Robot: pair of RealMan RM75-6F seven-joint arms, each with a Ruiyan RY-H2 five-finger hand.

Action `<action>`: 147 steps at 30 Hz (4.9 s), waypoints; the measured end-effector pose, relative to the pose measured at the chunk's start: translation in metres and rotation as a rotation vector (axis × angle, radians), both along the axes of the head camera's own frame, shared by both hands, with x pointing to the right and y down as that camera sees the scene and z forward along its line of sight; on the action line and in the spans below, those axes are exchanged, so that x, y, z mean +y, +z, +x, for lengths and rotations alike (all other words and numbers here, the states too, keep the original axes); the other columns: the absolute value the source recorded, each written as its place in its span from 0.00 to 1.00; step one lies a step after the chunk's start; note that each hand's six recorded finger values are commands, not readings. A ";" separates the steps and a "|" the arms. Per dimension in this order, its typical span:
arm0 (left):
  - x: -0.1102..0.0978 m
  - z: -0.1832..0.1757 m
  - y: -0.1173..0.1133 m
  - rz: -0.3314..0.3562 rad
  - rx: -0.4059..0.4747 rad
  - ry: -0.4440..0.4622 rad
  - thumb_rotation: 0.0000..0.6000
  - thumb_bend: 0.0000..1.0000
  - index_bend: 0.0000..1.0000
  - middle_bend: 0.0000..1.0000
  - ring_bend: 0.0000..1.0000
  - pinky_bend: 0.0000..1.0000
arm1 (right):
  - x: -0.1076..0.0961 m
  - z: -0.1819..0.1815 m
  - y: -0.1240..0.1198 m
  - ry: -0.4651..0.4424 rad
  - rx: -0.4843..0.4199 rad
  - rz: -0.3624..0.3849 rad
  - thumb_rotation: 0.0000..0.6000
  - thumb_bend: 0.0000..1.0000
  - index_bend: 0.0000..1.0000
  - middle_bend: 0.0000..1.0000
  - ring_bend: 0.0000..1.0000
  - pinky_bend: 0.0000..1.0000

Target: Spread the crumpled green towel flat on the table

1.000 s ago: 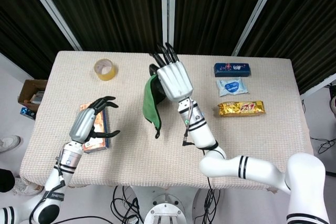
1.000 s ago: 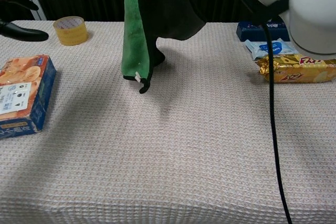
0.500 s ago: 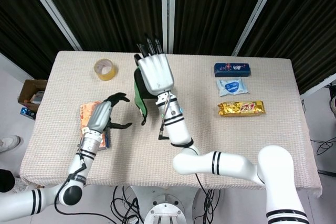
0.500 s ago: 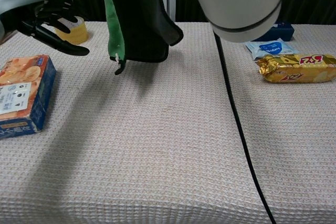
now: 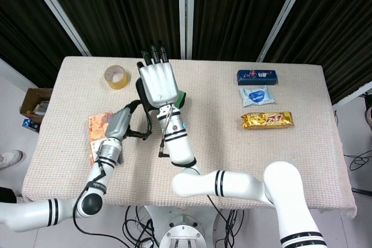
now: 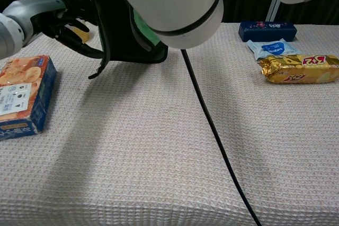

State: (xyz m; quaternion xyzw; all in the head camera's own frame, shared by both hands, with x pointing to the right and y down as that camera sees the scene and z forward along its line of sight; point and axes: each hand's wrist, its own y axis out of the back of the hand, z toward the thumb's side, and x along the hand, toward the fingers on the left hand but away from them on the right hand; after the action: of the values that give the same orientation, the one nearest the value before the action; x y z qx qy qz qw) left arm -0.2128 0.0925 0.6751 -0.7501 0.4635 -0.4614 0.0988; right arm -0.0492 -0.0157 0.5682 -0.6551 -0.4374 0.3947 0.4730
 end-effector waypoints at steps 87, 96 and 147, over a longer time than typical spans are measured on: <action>-0.096 -0.054 -0.046 0.475 -0.138 -0.131 1.00 0.55 0.71 0.44 0.28 0.32 | -0.038 0.167 -0.005 0.060 -0.506 -0.096 1.00 0.52 0.68 0.30 0.00 0.00; -0.065 -0.046 -0.031 0.538 -0.184 -0.012 1.00 0.54 0.70 0.43 0.28 0.31 | -0.021 0.191 0.021 -0.021 -0.488 -0.132 1.00 0.52 0.68 0.30 0.00 0.00; 0.139 -0.031 0.015 0.123 -0.397 0.659 1.00 0.31 0.19 0.14 0.13 0.21 | 0.188 0.219 0.128 -0.604 0.188 -0.412 1.00 0.00 0.12 0.10 0.00 0.00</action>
State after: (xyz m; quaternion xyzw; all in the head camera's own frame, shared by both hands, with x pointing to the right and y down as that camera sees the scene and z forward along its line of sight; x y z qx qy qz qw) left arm -0.2438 0.2313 0.6897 -0.7476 0.1962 -0.5123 0.3744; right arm 0.1700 0.1727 0.6958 -0.7970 -0.0907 0.3754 0.4645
